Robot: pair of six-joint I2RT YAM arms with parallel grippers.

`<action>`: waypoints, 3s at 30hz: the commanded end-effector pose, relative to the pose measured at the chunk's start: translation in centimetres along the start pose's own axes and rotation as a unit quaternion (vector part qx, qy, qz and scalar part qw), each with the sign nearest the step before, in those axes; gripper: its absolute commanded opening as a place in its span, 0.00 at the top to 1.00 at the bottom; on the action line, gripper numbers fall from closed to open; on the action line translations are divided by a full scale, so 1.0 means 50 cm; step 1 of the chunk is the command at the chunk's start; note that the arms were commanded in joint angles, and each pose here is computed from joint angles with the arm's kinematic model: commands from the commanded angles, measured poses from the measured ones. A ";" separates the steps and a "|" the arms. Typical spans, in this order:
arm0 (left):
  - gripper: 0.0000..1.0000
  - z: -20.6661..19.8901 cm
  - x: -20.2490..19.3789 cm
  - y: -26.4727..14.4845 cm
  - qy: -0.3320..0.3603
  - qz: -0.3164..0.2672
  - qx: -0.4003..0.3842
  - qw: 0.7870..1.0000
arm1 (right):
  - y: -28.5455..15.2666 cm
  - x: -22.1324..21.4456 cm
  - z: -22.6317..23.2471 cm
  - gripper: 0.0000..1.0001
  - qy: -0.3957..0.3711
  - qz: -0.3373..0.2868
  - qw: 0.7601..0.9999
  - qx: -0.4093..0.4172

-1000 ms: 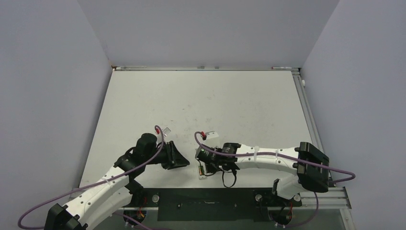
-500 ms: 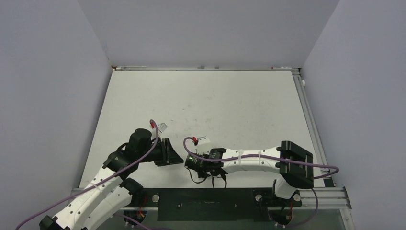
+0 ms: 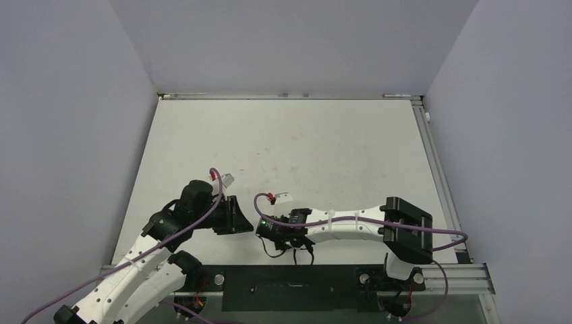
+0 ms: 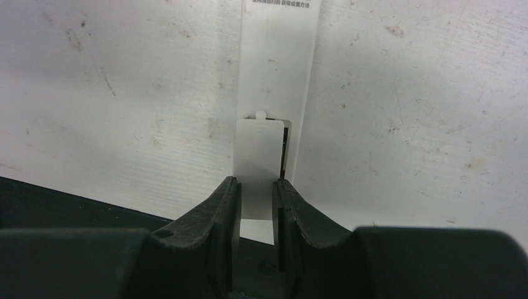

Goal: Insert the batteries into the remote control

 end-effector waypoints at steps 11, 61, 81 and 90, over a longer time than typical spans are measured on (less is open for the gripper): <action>0.70 -0.010 0.015 -0.013 0.015 -0.017 -0.006 1.000 | -0.015 0.014 0.018 0.91 0.011 -0.023 1.000 0.002; 0.70 -0.010 0.014 -0.014 0.016 -0.016 -0.011 1.000 | -0.014 0.006 0.024 0.74 0.008 -0.031 0.999 -0.015; 0.70 -0.010 0.013 -0.015 0.017 -0.016 -0.013 1.000 | -0.014 0.003 0.028 0.66 0.009 -0.031 0.999 -0.017; 0.69 -0.010 0.013 -0.010 0.017 -0.010 -0.016 1.000 | -0.056 0.025 0.027 0.64 0.024 -0.054 0.998 0.001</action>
Point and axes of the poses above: each gripper's point midway between its finger pads, its own y axis out along the fingers, its own z axis along the line the jaws close on, x = y × z, the point moved 10 cm from there along -y, back along the fingers, and after that the axes turned 8 degrees about y, right-handed, at the moved point
